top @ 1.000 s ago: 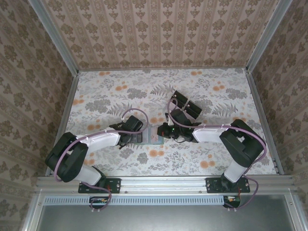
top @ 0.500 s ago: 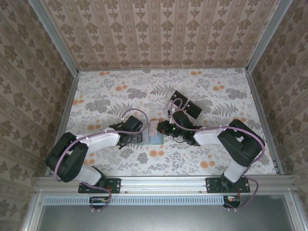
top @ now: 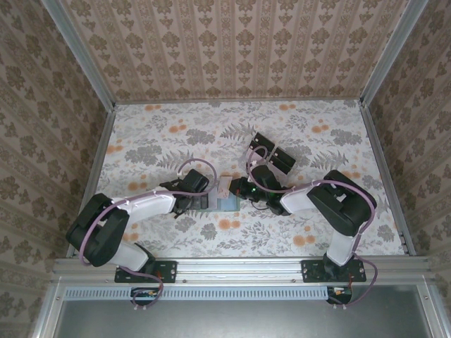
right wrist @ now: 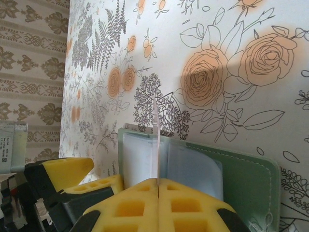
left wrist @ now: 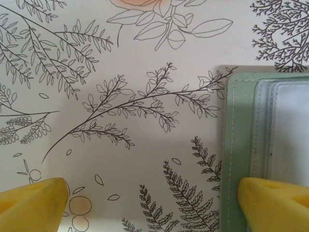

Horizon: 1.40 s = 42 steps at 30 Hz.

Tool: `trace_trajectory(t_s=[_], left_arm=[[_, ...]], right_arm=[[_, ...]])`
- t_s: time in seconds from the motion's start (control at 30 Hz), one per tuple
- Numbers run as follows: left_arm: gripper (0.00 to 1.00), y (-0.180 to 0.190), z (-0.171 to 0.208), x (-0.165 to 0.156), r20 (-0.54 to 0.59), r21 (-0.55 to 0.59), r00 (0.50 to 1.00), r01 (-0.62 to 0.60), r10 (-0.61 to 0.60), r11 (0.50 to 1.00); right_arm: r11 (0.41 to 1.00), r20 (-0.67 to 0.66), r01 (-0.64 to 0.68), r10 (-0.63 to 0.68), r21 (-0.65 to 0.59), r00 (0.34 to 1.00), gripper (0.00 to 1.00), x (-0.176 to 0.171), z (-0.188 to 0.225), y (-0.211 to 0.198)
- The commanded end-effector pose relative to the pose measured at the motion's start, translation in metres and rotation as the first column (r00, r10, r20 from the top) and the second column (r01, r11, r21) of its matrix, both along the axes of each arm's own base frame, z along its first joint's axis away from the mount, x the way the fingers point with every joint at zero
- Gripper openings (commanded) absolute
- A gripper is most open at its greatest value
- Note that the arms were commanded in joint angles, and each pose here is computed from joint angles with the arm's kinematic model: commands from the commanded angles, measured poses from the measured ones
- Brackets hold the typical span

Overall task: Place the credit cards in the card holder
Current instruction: Move the card holder to the center of the table, then insert the credit card into the card slot.

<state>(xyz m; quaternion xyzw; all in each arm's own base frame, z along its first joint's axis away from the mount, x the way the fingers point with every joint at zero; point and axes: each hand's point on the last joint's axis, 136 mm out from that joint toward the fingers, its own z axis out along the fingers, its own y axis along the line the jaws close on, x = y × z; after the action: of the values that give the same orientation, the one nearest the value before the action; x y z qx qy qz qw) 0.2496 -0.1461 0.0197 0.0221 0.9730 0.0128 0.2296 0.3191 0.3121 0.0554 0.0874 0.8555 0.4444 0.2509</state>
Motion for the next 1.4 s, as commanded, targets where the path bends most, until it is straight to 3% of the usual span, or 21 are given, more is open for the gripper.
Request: trace_trajectory(t_s=[0.0,1.37], left_arm=[[1.00,0.013,-0.011,-0.009,-0.044,0.042,0.999,-0.014,0.016,0.999],[1.00,0.010,-0.011,-0.007,-0.048,0.041,0.999,-0.005,0.007,0.999]], right_arm=[[1.000,0.000,0.016,-0.016,0.001,1.000,0.00,0.000,-0.008,-0.003],[0.988,-0.146,-0.151,0.152,0.016,0.978,0.00,-0.050,-0.046,0.013]])
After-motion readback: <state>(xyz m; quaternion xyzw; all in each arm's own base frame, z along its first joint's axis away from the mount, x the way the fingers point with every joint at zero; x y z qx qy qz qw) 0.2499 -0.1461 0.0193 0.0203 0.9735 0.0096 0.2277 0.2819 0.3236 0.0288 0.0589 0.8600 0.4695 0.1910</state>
